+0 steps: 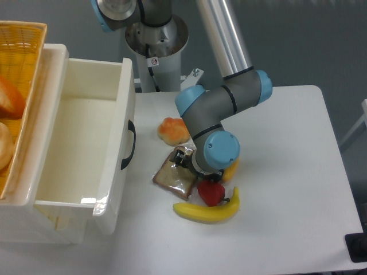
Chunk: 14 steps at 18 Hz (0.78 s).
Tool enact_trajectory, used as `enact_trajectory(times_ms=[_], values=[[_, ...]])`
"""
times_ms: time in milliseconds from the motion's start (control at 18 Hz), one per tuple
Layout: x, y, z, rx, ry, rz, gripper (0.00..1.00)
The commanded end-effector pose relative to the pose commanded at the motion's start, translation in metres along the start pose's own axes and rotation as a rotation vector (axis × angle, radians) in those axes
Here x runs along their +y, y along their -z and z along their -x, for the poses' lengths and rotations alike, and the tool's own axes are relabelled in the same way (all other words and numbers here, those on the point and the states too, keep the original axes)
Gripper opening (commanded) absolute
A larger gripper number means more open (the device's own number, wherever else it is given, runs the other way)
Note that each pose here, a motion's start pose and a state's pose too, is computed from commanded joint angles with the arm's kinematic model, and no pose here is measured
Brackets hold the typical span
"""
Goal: Pick up the toast
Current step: 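Close the gripper on the toast bag edge and tilt it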
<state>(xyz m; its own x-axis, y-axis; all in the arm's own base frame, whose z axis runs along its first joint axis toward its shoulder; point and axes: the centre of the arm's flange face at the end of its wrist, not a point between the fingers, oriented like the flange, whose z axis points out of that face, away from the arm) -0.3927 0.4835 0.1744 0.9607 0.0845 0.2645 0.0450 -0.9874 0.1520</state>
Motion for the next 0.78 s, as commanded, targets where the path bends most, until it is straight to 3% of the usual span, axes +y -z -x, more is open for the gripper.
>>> enact_trajectory(times_ms=[389, 611, 778], values=[[-0.0017, -0.0018, -0.0021, 0.0, -0.004, 0.002, 0.97], [-0.002, -0.0012, -0.0033, 0.0, -0.006, 0.003, 0.76], [-0.002, -0.0012, -0.0033, 0.0, -0.006, 0.003, 0.69]])
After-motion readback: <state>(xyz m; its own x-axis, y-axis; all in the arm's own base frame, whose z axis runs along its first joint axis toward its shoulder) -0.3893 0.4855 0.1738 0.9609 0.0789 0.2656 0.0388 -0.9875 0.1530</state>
